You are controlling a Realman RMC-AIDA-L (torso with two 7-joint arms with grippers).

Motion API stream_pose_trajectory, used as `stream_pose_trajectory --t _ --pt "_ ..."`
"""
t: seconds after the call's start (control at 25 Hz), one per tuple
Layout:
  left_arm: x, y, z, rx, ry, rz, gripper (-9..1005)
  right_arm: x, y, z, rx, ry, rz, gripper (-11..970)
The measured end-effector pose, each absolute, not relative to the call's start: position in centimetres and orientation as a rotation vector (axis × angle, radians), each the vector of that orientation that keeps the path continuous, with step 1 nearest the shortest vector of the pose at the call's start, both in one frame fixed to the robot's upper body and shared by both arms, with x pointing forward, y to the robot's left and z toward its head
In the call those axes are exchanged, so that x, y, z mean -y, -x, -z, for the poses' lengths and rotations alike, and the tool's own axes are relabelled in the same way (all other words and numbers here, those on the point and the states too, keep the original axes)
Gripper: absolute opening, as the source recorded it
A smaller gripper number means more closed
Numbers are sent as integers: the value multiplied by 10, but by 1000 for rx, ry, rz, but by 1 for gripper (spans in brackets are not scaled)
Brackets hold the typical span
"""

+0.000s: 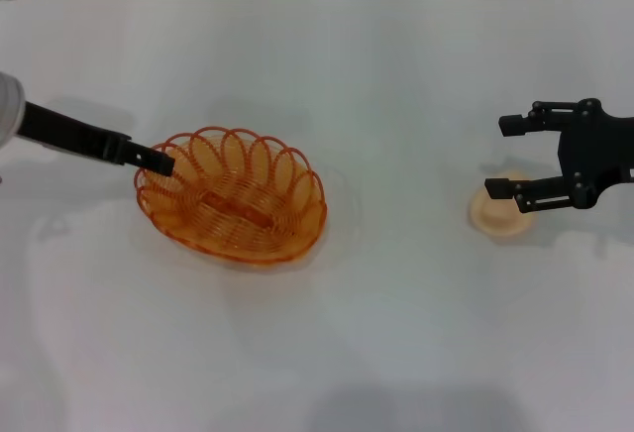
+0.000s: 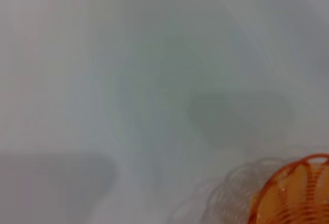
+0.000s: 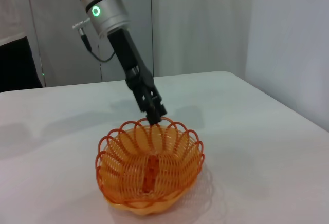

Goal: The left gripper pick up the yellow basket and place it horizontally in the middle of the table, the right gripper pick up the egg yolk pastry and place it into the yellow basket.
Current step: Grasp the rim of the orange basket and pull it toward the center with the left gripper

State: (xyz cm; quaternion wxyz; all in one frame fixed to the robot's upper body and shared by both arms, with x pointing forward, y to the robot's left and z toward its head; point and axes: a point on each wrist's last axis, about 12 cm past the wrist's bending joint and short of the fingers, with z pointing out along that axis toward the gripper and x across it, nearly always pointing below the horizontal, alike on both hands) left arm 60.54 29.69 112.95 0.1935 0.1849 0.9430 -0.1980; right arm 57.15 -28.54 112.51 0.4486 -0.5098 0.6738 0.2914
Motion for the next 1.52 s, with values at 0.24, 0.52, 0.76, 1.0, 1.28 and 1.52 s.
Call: stream_pose_trajectory --t 0.24,0.52,0.76,1.0,1.28,1.52 --pt "-291 -604 -1118 -2667 -508 553 775 284 -572 -1124 -1667 1256 -715 812" --pt "-282 -604 -1115 -2678 -533 562 762 283 -572 -1123 -1665 1254 -714 812" --pt "-276 -604 -1114 -2675 -543 562 640 284 -571 -1122 -1667 1253 -711 812" --pt "-275 -604 -1114 -2674 -542 565 434 285 -570 -1121 -1671 1250 -711 812" --pt "-276 -604 -1115 -2669 -539 564 227 285 -569 -1120 -1672 1249 -712 811" --pt "-278 -602 -1128 -2604 -520 626 105 287 -568 -1121 -1668 1240 -706 811"
